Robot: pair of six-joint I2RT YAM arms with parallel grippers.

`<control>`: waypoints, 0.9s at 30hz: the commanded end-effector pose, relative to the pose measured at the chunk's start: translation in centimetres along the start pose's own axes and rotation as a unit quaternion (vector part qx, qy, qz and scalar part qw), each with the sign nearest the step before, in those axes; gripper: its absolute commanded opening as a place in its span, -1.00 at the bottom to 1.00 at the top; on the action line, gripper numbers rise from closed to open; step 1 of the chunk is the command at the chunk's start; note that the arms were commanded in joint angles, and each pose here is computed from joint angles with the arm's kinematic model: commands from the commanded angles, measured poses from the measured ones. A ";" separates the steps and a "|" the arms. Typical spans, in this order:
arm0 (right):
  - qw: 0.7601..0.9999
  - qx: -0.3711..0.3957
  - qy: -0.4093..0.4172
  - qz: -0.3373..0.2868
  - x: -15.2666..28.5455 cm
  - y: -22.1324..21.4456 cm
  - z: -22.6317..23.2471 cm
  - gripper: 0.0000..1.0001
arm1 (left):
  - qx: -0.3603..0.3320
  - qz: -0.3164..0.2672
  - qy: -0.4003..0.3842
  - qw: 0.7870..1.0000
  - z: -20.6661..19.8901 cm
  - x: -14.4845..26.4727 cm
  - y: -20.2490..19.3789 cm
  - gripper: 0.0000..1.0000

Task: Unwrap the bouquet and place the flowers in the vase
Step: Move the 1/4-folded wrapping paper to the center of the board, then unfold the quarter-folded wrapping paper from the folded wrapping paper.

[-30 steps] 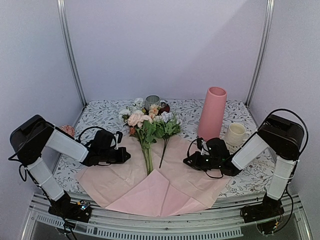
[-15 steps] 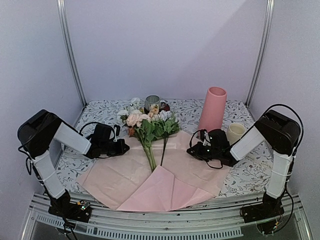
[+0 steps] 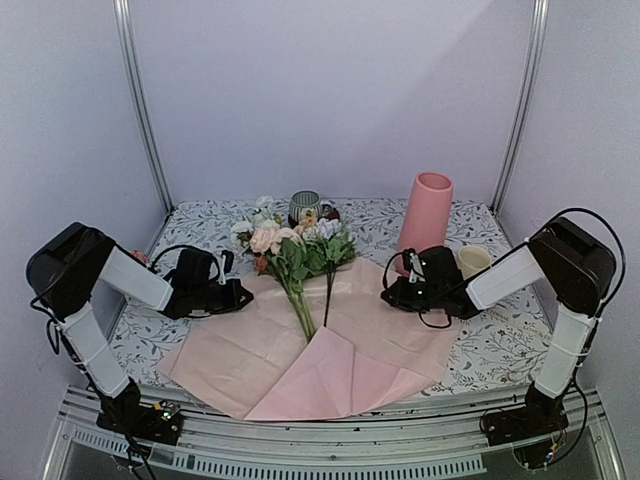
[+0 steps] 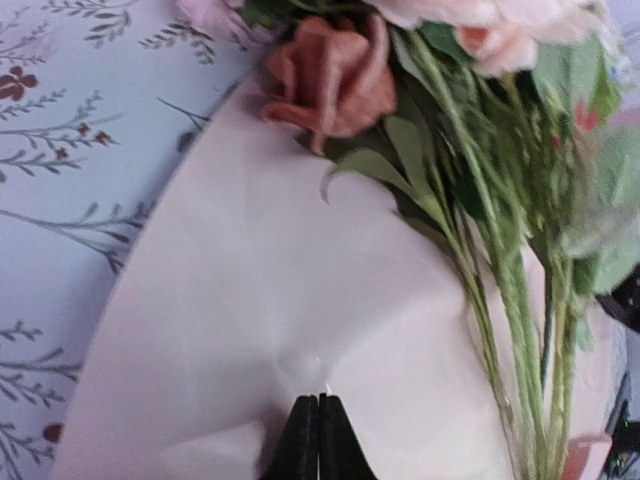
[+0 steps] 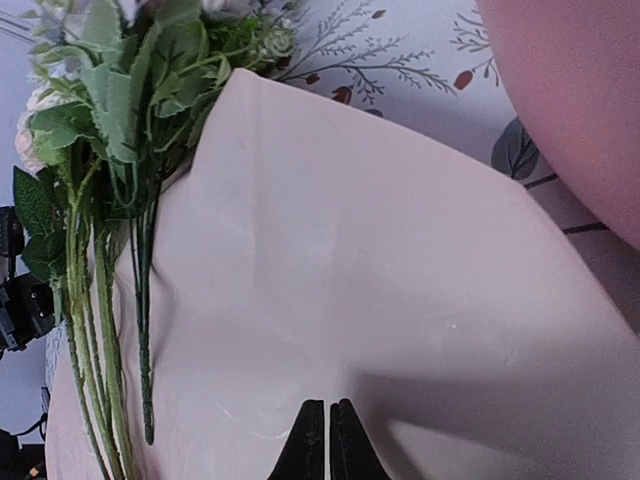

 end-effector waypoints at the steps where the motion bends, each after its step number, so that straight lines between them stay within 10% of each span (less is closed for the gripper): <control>1: 0.997 0.078 0.022 -0.005 2.6 0.9 2.8 -0.84 | -0.061 0.044 -0.082 0.994 -4.0 1.9 -2.2 -0.87; 27: 0.984 0.108 0.073 0.120 2.4 -7.7 3.8 -0.93 | -0.212 0.321 -0.175 0.906 -13.6 7.6 -21.6 -1.00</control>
Point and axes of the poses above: each gripper's point midway between its finger pads, its own x axis back along the fingers, its own z axis along the line the jaws close on, y = z × x, the point moved 2 cm from there along x, back along the fingers, and after that the axes turned 8 degrees about x, right-handed, at the moved point
